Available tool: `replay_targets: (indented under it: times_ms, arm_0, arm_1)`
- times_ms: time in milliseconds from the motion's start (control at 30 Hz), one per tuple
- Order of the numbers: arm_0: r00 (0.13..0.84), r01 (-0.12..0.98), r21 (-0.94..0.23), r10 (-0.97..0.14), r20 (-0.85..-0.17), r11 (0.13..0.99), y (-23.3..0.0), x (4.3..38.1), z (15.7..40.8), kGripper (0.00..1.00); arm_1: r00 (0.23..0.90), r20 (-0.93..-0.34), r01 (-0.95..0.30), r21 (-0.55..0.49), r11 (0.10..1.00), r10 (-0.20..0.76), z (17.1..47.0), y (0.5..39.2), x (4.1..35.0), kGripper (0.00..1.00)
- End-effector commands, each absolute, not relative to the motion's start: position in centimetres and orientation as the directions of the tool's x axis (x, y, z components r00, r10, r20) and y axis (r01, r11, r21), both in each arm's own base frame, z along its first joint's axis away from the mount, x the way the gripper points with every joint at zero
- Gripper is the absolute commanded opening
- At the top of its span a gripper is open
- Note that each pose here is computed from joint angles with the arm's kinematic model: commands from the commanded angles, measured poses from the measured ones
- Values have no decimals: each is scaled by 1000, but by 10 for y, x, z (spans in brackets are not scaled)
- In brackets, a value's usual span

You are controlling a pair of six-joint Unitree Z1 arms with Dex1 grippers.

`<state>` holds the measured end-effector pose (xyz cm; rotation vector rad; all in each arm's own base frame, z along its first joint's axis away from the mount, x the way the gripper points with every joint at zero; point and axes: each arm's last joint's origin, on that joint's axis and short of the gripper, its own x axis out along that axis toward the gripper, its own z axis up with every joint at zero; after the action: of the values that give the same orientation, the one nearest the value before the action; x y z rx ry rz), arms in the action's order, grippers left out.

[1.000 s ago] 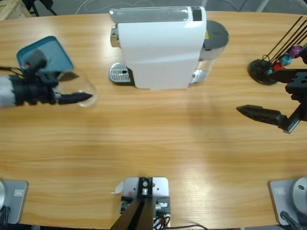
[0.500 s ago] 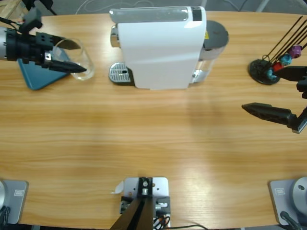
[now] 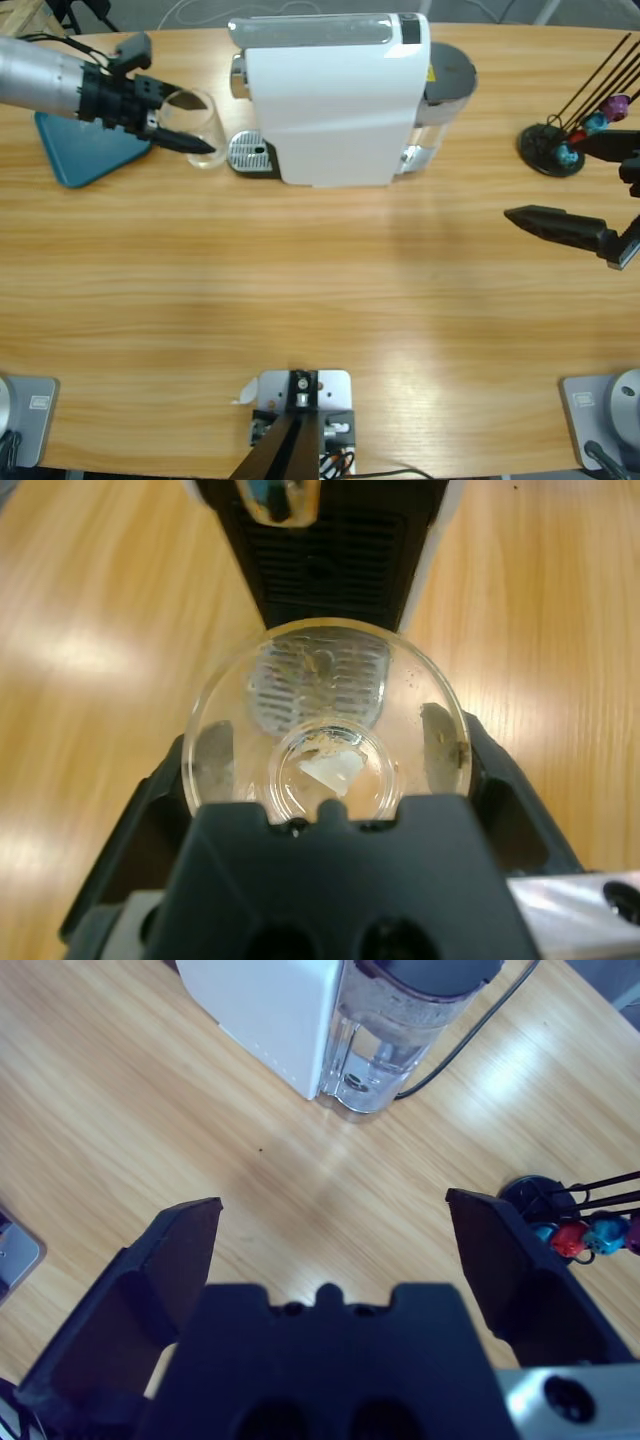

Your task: Pour coffee

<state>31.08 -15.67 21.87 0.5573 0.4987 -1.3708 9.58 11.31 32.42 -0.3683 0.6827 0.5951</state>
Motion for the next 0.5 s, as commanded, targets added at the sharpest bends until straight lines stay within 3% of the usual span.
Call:
replay_targets:
  times_ms: [33,500]
  arm_0:
    - [76,997,25,-764,-641,77,-182,320,199,0]
    - [105,994,41,-740,-664,104,-204,339,193,0]
  arm_1:
    - [610,-707,-623,-150,767,357,310,116,96,996]
    - [614,-707,-620,-155,769,352,309,116,97,996]
